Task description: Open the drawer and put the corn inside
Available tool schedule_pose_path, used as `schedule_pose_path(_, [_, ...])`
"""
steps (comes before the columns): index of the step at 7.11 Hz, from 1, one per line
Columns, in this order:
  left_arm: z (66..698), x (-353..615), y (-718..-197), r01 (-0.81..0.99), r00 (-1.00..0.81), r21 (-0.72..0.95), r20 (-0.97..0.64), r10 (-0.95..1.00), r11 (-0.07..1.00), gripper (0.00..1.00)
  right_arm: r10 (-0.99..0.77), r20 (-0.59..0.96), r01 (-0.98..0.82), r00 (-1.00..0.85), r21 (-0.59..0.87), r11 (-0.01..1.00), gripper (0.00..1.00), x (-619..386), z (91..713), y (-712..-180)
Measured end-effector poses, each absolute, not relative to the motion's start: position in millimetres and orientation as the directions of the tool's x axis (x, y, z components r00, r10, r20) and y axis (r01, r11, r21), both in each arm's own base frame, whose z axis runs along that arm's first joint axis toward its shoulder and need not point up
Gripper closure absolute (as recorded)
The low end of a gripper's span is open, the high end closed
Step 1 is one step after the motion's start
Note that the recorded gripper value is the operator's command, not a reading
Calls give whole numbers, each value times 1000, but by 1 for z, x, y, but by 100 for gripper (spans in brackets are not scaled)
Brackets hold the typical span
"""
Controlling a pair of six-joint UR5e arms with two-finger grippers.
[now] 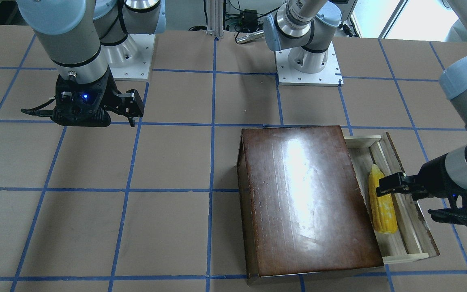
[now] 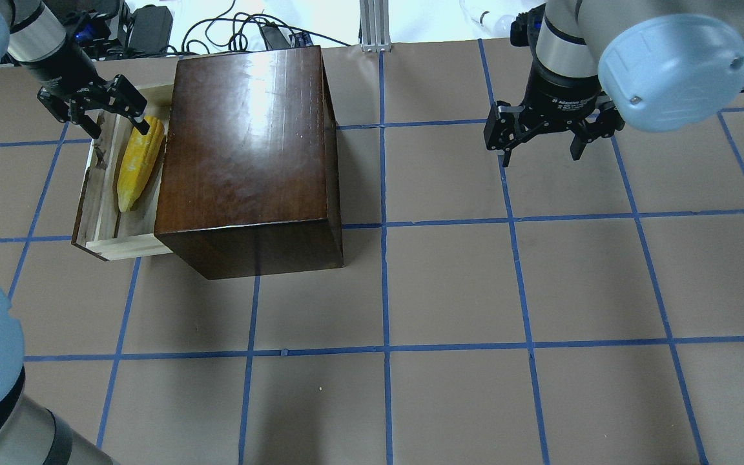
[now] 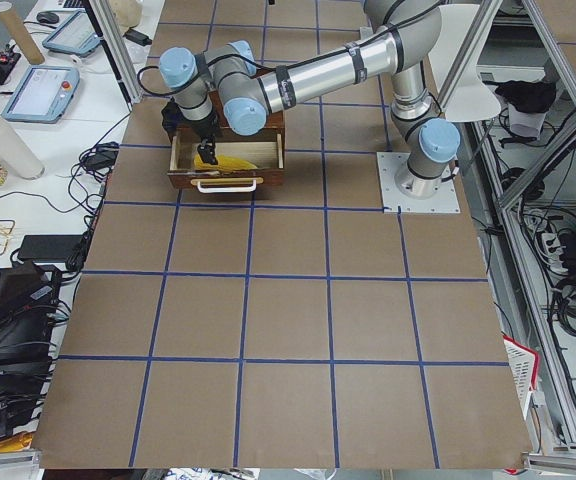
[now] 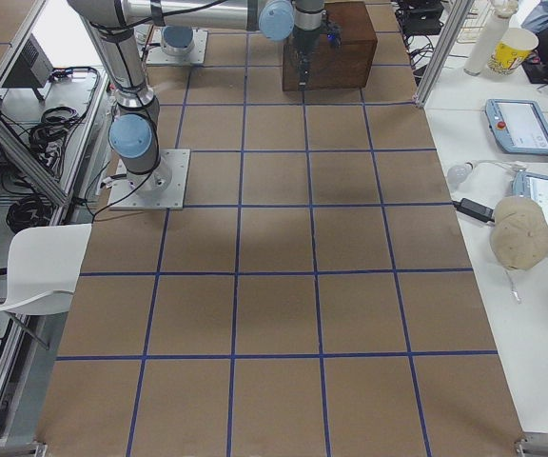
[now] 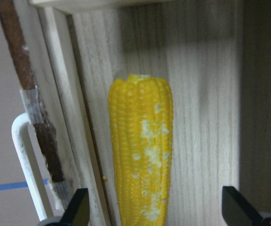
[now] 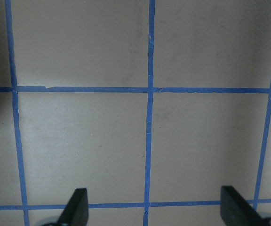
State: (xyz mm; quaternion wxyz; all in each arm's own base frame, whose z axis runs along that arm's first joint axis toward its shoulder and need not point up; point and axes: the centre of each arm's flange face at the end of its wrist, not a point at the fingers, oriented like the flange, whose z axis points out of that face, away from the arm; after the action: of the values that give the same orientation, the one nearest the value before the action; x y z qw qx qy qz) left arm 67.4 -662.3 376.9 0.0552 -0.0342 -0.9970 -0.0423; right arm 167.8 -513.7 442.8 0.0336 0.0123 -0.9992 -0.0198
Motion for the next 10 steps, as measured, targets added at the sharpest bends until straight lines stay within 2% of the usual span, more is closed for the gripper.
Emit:
schedule_pose_path(2, [420,53,-663,82,-993,19,89,80,996,0,-26,67,-23,-997,41,999,0,168,443,-514])
schedule_pose_path(5, [468,-20,-638,-20,-997,9,72,-21,1000,0,-26,65,-23,-998,42,999,0,168,443,-514])
schedule_pose_path(7, [470,-77,-610,-2,-999,33,51,-4,999,0,-26,64,-23,-998,42,999,0,168,443,-514])
schedule_pose_path(10, [462,-106,-573,11,-1000,55,17,10,998,0,-26,64,-23,-998,40,999,0,168,443,-514])
